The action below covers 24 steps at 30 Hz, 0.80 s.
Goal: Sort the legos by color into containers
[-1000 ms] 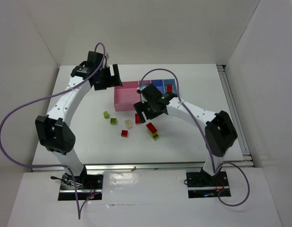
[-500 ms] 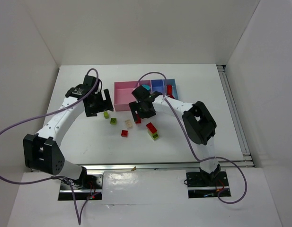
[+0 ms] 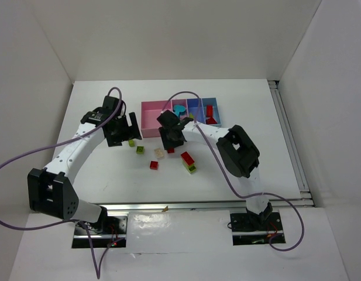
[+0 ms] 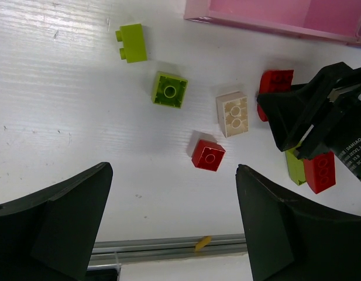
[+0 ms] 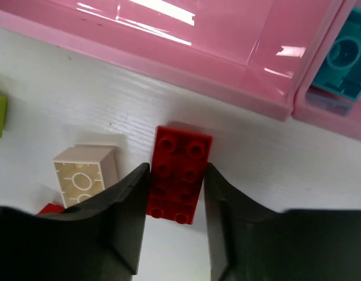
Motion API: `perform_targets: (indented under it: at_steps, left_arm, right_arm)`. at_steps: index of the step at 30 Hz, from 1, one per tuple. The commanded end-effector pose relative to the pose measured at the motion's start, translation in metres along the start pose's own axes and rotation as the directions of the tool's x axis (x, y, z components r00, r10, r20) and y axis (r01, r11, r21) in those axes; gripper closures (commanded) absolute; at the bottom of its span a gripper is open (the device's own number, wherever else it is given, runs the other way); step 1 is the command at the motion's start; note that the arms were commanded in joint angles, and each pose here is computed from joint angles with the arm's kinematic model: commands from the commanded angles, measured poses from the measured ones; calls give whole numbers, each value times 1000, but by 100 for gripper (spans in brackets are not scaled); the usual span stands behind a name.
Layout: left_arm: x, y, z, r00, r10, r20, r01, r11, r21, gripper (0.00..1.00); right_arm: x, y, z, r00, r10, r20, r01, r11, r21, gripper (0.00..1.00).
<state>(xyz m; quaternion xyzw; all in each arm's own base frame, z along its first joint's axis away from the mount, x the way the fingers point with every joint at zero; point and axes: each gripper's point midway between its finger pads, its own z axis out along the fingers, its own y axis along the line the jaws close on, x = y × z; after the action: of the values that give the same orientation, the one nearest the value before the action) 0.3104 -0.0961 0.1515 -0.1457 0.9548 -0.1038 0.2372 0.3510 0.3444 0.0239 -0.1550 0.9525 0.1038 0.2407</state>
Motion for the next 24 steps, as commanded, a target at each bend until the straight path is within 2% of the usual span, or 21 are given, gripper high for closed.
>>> perform_targets:
  at_steps: [1,4,6,7,12,16,18,24]
  left_arm:
    - [-2,-5,-1,1000,10,9,-10,1000,22,3]
    - [-3,-7,-1,999,31,13,-32,999,36,3]
    - [2,-11,2,998,59,-1,-59,997,39,4]
    - [5,-9,3,998,59,-9,-59,998,35,4]
    - [40,-28,15,979,184,-84,-181,982,44,3]
    - [63,-43,27,965,214,-148,-209,977,47,2]
    - [75,-47,35,955,238,-178,-235,971,36,2]
    - [94,-48,54,944,257,-206,-256,966,36,1]
  right_arm:
    - [-16,6,-6,998,8,65,-10,999,30,58]
    - [-30,5,-35,994,14,112,-18,999,33,74]
    - [-42,1,-69,985,24,172,-30,999,33,78]
    - [-47,-2,-80,980,28,198,-36,999,36,80]
    - [-82,-75,-141,935,131,329,-180,976,123,80]
    - [-107,-130,-155,910,158,384,-240,954,178,80]
    - [-118,-155,-148,906,168,388,-265,941,212,78]
    - [-150,-191,-129,889,185,419,-303,923,236,76]
